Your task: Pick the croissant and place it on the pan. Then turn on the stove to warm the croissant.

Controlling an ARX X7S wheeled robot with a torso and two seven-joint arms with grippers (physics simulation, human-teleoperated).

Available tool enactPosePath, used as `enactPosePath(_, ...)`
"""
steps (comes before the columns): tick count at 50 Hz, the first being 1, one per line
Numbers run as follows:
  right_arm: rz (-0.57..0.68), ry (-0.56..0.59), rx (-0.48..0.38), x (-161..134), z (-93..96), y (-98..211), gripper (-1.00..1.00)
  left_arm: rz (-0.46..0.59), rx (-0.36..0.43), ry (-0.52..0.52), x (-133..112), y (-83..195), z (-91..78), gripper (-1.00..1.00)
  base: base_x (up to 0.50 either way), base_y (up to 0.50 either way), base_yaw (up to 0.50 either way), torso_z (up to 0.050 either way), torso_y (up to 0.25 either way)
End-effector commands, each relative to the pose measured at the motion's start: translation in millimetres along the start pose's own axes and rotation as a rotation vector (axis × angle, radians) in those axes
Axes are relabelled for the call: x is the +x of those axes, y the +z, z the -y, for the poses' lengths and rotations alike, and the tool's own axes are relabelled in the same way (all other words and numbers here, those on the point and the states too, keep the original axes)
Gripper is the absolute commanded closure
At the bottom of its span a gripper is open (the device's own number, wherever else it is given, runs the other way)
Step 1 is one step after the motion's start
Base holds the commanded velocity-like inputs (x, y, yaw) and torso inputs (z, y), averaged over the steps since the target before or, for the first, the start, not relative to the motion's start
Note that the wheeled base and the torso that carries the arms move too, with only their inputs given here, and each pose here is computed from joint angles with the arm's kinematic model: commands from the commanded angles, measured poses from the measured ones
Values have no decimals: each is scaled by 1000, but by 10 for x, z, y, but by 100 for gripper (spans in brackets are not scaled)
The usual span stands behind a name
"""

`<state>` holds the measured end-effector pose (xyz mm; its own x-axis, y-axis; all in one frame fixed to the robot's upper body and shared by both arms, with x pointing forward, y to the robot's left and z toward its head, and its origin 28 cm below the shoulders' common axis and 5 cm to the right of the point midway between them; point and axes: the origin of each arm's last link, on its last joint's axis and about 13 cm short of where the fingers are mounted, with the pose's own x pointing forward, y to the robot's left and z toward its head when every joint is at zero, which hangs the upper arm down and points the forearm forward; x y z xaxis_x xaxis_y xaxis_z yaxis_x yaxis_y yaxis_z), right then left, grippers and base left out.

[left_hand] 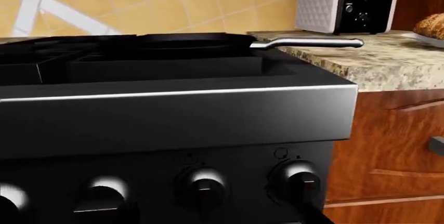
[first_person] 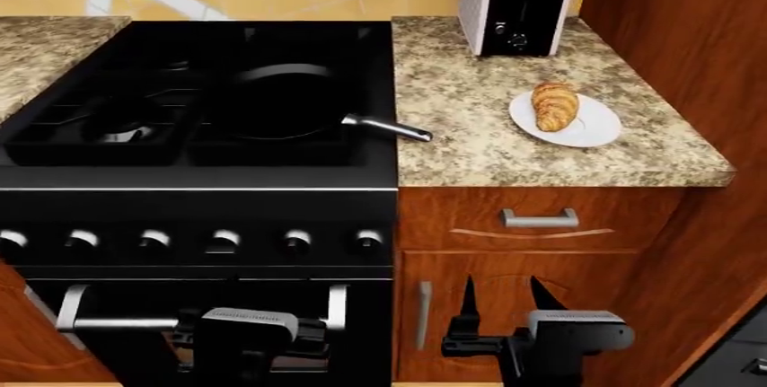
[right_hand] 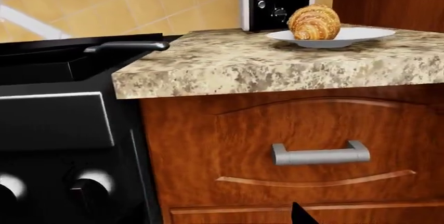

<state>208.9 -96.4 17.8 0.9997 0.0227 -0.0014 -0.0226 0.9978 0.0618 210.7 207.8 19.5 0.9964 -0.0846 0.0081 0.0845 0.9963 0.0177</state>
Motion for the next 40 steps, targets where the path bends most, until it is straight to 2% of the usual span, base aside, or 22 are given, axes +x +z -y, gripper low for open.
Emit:
enactPosePath(1, -6, 3, 15, 8, 3, -3, -100, -7, -1, -7, 5, -8, 5, -100, 0, -500, 0, 50, 0)
enactPosePath(21, 3, 11, 10, -5, -16, -9, -100, -7, 23, 4, -24, -29, -20, -100, 0, -500, 0, 50, 0)
enactPosePath(25, -23, 15, -5, -3, -50, 92, -100, -115, 62, 48, 24, -16, -32, -100, 0, 0, 0, 13, 0)
enactPosePath(28, -37, 43, -4, -5, -82, 253, -100, -150, 98, 38, 68, 101, -31, -100, 0, 0, 0, 0, 0)
enactPosePath(33, -11, 59, -36, 67, -40, 656, -100, -114, 124, 42, 141, 472, -78, -100, 0, 0, 0, 0, 0)
enactPosePath(40, -30, 70, -17, 189, 12, 1226, -100, -52, 58, 32, 234, 1157, -159, -100, 0, 0, 0, 0, 0)
